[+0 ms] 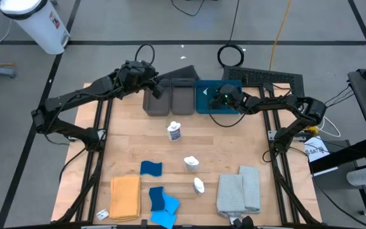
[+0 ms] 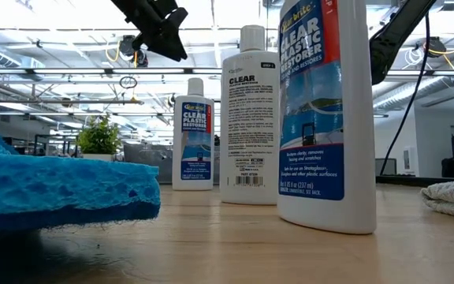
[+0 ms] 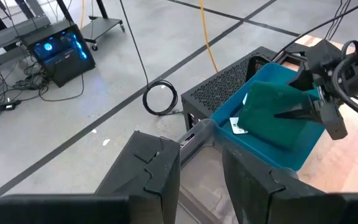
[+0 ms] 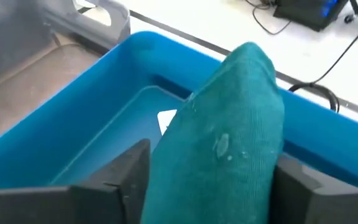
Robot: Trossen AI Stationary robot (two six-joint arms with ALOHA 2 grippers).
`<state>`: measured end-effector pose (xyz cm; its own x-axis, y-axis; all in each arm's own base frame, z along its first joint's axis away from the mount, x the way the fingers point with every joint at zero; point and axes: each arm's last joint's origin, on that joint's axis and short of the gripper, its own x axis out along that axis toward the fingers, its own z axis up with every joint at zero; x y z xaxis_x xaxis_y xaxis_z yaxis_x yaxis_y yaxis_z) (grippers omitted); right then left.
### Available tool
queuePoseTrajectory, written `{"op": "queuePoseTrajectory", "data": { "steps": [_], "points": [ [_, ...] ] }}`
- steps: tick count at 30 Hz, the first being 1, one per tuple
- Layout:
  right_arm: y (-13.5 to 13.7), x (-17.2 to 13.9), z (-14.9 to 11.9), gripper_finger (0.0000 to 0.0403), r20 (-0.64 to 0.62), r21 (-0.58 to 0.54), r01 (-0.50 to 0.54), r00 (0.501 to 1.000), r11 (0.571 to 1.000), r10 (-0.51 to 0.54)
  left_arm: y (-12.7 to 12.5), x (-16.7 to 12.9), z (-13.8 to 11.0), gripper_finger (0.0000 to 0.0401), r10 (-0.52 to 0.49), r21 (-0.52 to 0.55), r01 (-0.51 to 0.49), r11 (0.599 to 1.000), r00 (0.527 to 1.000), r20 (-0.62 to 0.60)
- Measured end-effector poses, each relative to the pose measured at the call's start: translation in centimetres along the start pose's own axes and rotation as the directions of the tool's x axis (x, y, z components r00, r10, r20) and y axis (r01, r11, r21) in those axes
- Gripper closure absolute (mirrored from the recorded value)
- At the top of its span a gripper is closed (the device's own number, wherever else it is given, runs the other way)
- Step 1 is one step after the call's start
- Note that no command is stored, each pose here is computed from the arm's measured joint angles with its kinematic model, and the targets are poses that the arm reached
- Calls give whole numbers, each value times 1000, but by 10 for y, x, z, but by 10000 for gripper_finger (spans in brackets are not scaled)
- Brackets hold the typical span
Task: Pick & Place Kitchen Items
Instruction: Put the green towel into the blue bin, then put the yellow towel into the blue bin
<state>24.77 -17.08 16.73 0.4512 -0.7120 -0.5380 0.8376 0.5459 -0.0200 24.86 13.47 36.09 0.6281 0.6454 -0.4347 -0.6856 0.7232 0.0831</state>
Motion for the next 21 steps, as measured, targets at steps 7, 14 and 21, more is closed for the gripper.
{"op": "queuePoseTrajectory", "data": {
  "steps": [7,14,21],
  "points": [
    [-5,-10,6,112,-3,-74,8,1000,997,-8,0,0,0,277,0,-1,0,1000,1000,-1],
    [-18,-39,27,105,74,-109,45,997,993,-37,0,0,0,277,0,-1,0,1000,1000,-1],
    [-26,-88,45,115,168,-109,18,986,994,0,0,0,-1,277,0,3,0,1000,1000,-13]
  ]
}}
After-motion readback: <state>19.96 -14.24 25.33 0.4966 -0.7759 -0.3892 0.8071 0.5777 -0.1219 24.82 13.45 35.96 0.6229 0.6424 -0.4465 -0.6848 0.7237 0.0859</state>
